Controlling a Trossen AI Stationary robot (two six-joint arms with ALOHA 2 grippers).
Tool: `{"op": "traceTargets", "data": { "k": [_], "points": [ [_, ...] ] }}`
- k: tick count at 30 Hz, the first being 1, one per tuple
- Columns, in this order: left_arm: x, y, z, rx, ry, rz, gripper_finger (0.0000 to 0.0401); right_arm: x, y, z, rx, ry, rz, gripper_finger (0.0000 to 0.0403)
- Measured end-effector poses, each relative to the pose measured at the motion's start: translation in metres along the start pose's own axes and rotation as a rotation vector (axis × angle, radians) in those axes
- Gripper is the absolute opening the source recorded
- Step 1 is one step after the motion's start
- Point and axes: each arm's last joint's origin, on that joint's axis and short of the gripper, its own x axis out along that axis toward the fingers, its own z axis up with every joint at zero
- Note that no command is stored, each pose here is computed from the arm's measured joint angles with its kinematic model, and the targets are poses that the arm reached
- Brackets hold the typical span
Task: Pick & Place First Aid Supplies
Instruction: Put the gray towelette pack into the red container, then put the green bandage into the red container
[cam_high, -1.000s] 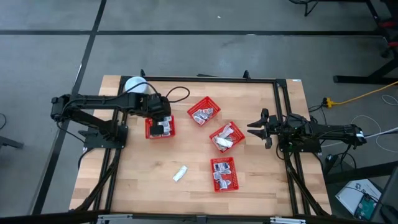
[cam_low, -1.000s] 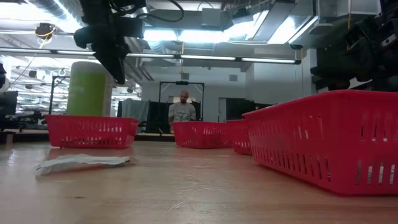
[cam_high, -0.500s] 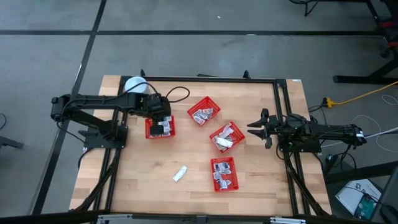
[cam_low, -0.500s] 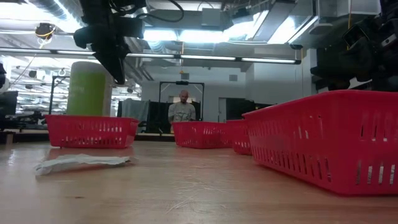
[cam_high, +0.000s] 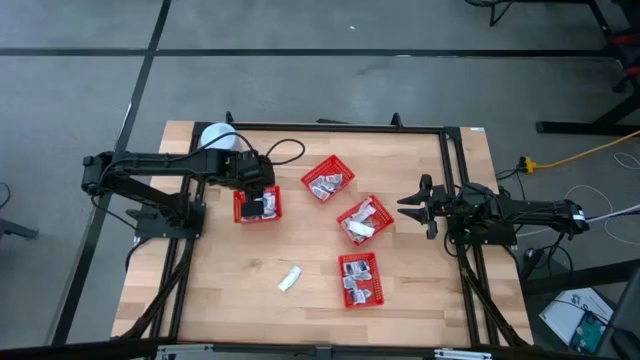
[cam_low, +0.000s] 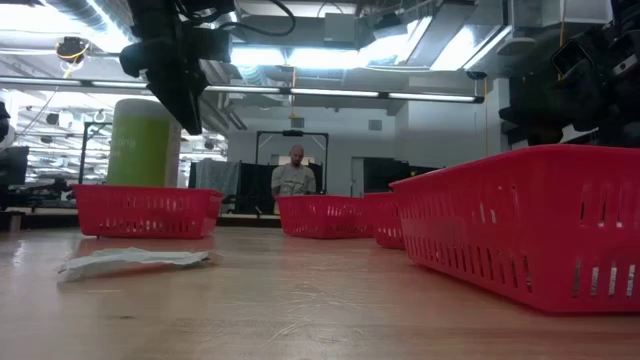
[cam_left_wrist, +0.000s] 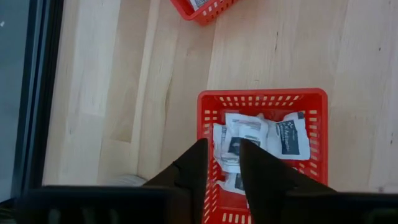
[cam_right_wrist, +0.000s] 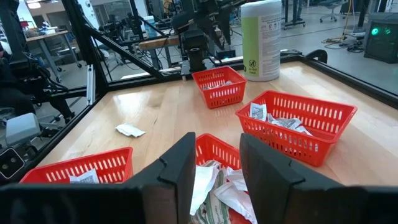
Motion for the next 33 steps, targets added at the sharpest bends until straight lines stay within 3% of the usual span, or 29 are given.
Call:
{"op": "traceTargets", "data": {
  "k": [8, 17, 33],
  "points": [
    [-0.001, -0.005, 0.001, -0.033, -0.012, -0.103, 0.0104, 0.000, 0.000, 0.000, -0.001, 0.000, 0.000, 0.0126],
    [-0.004, -0.021, 0.005, 0.027, -0.060, -0.151, 0.0098, 0.000, 0.000, 0.000, -0.001, 0.000, 0.000, 0.0126],
    [-0.013, -0.088, 0.019, 0.234, -0.249, -0.277, 0.0094, 0.000, 0.000, 0.000, -0.001, 0.000, 0.000, 0.0126]
  ]
}}
